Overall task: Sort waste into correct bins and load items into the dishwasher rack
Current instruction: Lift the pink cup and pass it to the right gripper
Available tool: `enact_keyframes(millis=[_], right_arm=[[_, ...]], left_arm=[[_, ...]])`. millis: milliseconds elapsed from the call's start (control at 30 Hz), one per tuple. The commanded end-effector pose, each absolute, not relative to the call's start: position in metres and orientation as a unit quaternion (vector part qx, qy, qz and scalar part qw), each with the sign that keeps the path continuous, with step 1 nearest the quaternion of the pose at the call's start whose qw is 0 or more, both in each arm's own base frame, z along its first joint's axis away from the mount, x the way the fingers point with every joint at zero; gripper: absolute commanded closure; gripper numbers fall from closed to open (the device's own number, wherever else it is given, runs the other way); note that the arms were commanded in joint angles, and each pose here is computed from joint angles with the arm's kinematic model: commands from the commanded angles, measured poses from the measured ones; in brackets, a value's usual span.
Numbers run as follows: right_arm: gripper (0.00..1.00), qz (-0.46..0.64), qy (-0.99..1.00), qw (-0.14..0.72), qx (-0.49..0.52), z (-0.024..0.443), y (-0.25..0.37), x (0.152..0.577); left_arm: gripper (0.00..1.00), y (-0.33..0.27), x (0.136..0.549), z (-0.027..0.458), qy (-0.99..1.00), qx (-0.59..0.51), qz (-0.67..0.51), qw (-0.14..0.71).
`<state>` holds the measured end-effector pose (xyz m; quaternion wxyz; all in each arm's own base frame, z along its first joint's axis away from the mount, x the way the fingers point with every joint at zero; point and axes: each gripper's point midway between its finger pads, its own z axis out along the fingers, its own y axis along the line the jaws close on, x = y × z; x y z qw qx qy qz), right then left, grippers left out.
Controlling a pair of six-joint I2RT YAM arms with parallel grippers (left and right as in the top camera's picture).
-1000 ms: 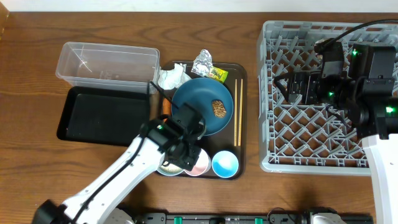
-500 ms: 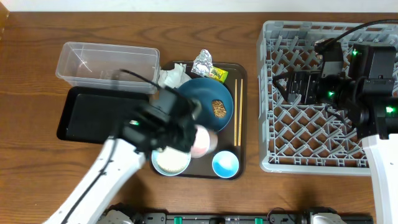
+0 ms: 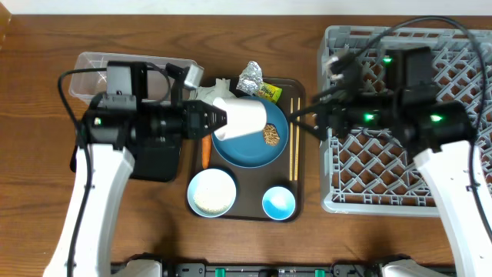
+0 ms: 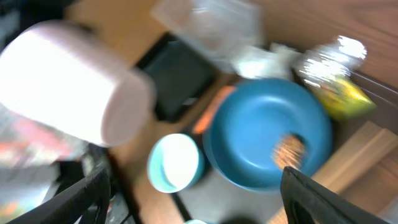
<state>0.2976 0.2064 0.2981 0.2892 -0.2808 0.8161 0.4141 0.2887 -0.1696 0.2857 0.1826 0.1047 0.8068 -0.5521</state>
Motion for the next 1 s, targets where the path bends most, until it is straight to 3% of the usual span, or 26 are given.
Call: enact_keyframes(millis=[0,633,967], right_arm=[[0.14,0.497,0.71,0.305,-0.395,0.331,0.239,0.264],[0.12,0.507,0.632,0.346,-0.473,0.354,0.289,0.25],[0.17,0.494,0.652,0.334,-0.469,0.336,0.299,0.258]], left_arm=[[0.94,-0.173,0.275,0.323,0.712,0.122,-0.678,0.132],[0.94,-0.186,0.273,0.315,0.715,0.105,-0.686,0.083],[0.94,-0.195,0.266,0.316,0.715,0.108,-0.688,0.064]])
